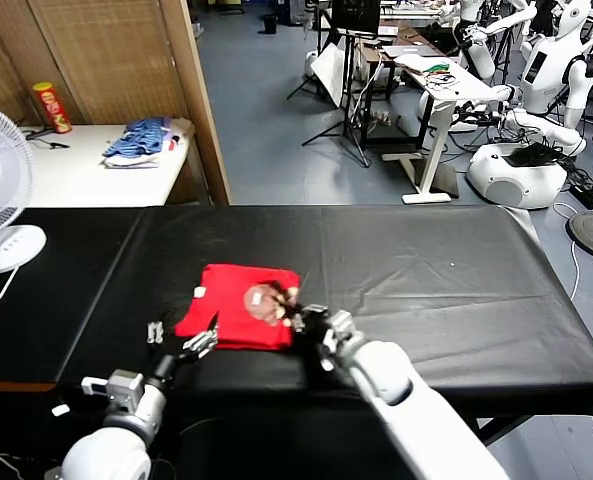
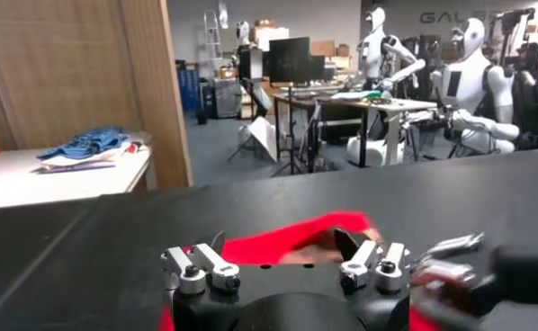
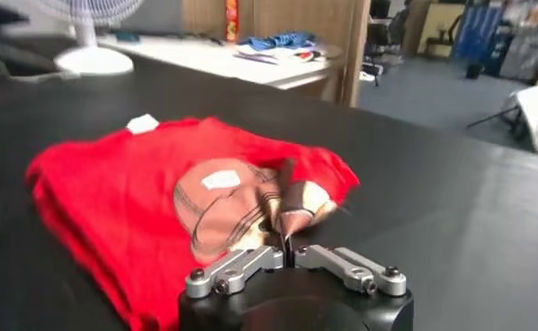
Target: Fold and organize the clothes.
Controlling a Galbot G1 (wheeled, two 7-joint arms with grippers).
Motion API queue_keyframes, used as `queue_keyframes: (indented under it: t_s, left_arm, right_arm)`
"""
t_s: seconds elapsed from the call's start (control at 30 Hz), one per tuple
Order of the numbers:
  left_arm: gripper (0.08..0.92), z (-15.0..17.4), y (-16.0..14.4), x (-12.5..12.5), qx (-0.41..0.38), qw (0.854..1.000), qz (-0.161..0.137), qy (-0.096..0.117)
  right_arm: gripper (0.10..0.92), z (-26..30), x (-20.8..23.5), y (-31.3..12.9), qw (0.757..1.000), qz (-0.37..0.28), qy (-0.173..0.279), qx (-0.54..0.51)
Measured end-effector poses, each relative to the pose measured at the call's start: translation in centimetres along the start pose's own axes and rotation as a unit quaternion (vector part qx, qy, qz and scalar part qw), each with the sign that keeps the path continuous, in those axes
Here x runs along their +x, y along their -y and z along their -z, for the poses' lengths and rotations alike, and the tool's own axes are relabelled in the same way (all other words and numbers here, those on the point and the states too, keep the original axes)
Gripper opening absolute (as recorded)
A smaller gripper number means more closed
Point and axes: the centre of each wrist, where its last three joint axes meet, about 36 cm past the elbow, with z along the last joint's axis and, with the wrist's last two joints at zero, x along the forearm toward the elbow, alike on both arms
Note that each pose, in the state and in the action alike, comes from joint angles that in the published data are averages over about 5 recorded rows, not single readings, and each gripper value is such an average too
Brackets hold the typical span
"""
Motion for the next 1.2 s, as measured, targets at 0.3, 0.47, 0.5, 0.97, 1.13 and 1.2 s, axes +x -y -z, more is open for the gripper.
queue_keyframes:
  t_s: [0.3,0.47,0.5,0.97,1.13,1.2]
  left_arm:
    - [0.798,-2.9,-0.2,0.1,-0.003,1.0,0.01,0.024]
    - [0.798,-3.5,-0.2,0.6,0.004,1.0,0.021,0.021]
    - [0.798,-3.5,-0.2,0.8,0.006,1.0,0.022,0.02]
    - [0.798,-3.5,0.4,6.4,0.02,0.999,0.023,-0.028]
    - [0.798,-2.8,0.6,7.8,0.033,0.997,0.036,-0.063]
    - [0.798,-2.3,0.5,8.2,0.036,0.996,0.038,-0.074]
  right_arm:
    - [0.716,-3.2,7.6,3.5,0.994,-0.063,0.038,0.087]
    - [0.795,-4.2,11.5,2.5,0.987,-0.1,0.097,0.076]
    - [0.797,-4.4,12.3,2.2,0.986,-0.108,0.104,0.067]
    - [0.798,-7.8,23.3,-8.7,0.965,-0.241,0.088,-0.051]
    - [0.798,-7.4,26.0,-11.8,0.956,-0.276,0.028,-0.09]
    - [0.798,-7.1,26.7,-12.4,0.954,-0.284,0.009,-0.099]
